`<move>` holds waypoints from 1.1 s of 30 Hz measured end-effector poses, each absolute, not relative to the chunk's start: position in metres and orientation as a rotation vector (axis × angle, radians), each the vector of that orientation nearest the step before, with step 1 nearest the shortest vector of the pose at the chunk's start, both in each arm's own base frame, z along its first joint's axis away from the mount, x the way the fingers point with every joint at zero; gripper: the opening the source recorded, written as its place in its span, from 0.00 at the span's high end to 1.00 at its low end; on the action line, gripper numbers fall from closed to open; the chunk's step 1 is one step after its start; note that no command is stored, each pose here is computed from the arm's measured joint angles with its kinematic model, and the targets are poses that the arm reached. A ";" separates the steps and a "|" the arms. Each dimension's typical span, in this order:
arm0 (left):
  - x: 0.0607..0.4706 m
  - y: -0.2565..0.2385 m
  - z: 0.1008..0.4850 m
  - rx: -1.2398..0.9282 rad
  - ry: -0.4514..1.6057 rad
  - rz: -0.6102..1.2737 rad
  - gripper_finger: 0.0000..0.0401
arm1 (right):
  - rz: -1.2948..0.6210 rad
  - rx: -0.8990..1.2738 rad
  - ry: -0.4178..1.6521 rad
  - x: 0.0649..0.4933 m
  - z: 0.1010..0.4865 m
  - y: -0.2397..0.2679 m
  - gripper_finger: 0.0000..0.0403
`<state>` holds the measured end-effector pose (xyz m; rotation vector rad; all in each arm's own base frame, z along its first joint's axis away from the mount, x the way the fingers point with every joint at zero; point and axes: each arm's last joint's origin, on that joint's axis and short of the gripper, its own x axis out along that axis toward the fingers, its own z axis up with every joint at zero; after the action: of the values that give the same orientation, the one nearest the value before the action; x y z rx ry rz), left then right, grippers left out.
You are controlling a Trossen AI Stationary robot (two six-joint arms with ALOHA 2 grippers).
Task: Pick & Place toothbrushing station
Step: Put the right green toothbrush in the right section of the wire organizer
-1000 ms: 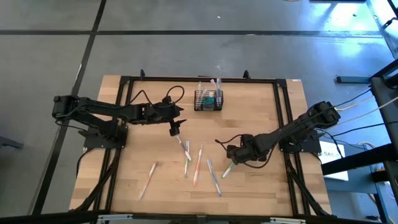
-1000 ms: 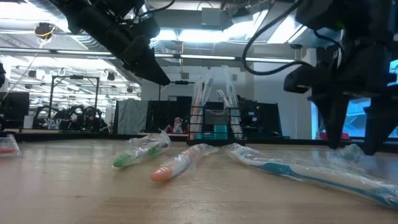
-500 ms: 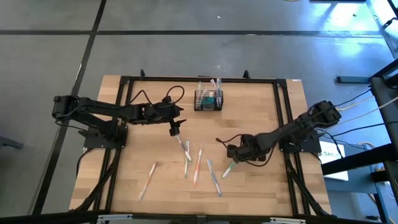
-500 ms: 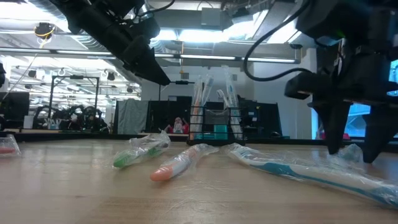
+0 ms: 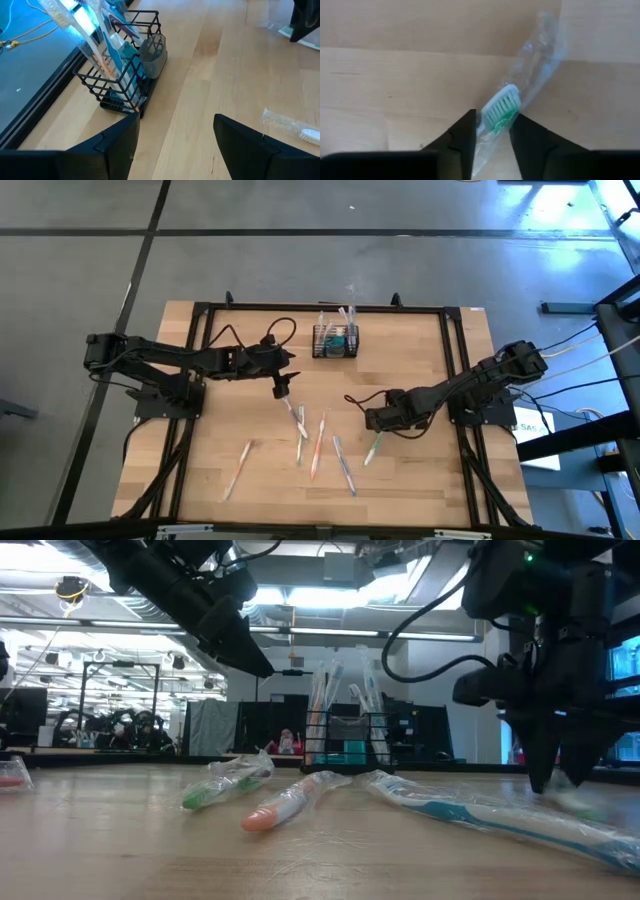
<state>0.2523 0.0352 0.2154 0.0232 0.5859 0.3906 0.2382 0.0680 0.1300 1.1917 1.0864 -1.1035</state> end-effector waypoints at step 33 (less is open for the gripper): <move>0.252 0.035 0.215 -0.002 0.584 0.398 0.37 | -0.871 0.815 1.116 0.258 0.146 0.052 0.98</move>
<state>0.2521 0.0352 0.2153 -0.0016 0.5839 0.3982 0.2581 0.0517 0.1455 0.8155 1.1163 -0.8714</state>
